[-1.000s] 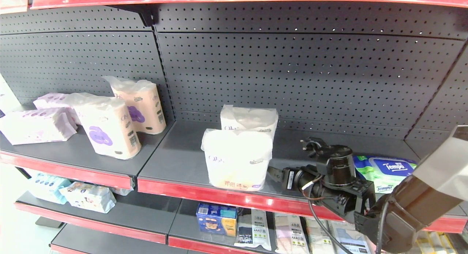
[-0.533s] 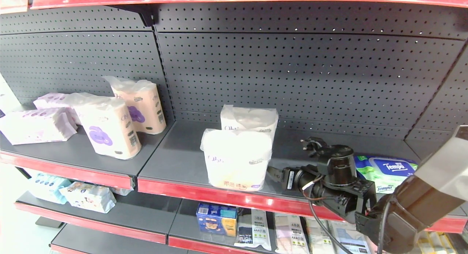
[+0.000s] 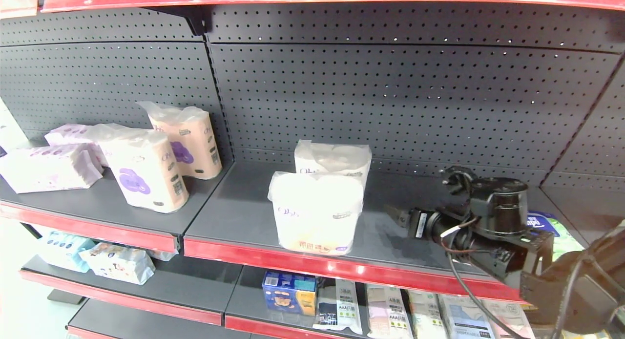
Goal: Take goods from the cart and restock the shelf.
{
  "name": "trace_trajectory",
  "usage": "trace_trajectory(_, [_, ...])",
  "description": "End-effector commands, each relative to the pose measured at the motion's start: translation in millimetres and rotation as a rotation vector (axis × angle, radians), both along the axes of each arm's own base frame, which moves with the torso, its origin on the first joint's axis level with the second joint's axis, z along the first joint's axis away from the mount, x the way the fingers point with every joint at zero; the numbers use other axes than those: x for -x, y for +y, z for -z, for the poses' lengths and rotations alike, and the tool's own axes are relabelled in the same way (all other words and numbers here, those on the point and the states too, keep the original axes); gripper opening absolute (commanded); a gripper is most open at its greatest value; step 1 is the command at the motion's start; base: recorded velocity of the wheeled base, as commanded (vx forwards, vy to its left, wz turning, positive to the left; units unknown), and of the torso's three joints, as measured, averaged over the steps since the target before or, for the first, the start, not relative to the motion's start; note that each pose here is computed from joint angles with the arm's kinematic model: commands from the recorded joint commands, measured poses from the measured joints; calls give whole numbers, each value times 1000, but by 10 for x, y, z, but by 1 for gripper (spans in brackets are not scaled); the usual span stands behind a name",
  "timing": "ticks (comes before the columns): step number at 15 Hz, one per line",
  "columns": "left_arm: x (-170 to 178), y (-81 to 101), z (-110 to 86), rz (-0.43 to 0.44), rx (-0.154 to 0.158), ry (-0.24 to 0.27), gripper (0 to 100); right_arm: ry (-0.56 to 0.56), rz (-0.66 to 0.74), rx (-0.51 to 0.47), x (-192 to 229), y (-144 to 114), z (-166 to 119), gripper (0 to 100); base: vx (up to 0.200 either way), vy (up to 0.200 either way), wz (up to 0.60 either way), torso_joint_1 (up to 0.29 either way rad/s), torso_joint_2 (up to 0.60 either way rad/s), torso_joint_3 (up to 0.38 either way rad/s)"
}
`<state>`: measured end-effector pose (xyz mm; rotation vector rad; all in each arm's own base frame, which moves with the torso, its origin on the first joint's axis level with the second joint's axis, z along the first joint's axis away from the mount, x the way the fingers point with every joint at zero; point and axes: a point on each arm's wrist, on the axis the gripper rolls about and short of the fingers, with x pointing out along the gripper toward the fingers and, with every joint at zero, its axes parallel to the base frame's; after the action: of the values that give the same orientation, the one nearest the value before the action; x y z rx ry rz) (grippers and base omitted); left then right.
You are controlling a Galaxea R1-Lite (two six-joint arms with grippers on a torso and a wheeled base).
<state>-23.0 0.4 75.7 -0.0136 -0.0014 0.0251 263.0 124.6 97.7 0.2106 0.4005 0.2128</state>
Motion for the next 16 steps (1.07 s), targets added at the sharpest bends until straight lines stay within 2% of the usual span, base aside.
trace_trajectory(1, [-1, 0, 0, -1, 0, 1, 100, -48, 44, 2, 97, -282, -215, 100, 0, 0, 0, 0, 0, 0])
trace_trajectory(2, [-1, 0, 0, -1, 0, 1, 100, -46, 69, 29, 168, -471, -278, 100, 0, 0, 0, 0, 0, 0])
trace_trajectory(4, [-1, 0, 0, -1, 0, 1, 100, -39, 121, 88, 254, -687, -372, 100, 0, 0, 0, 0, 0, 0])
trace_trajectory(5, [-1, 0, 0, -1, 2, 1, 100, -38, 149, 129, 372, -896, -490, 100, 0, 0, 0, 0, 0, 0])
trace_trajectory(7, [-1, 0, 0, -1, 0, 1, 100, -66, 158, 112, 504, -1094, -627, 100, 0, 0, 0, 0, 0, 0])
trace_trajectory(9, [-1, 0, 0, -1, 0, 1, 100, -71, 218, 135, 664, -1257, -701, 100, 0, 0, 0, 0, 0, 0])
trace_trajectory(12, [-1, 0, 0, -1, 0, 1, 100, -18, 235, 136, 971, -1360, -698, 100, 0, 0, 0, 0, 0, 0])
trace_trajectory(16, [-1, 0, 0, -1, 0, 1, 100, -42, 212, 149, 1376, -1338, -583, 100, 0, 0, 0, 0, 0, 0])
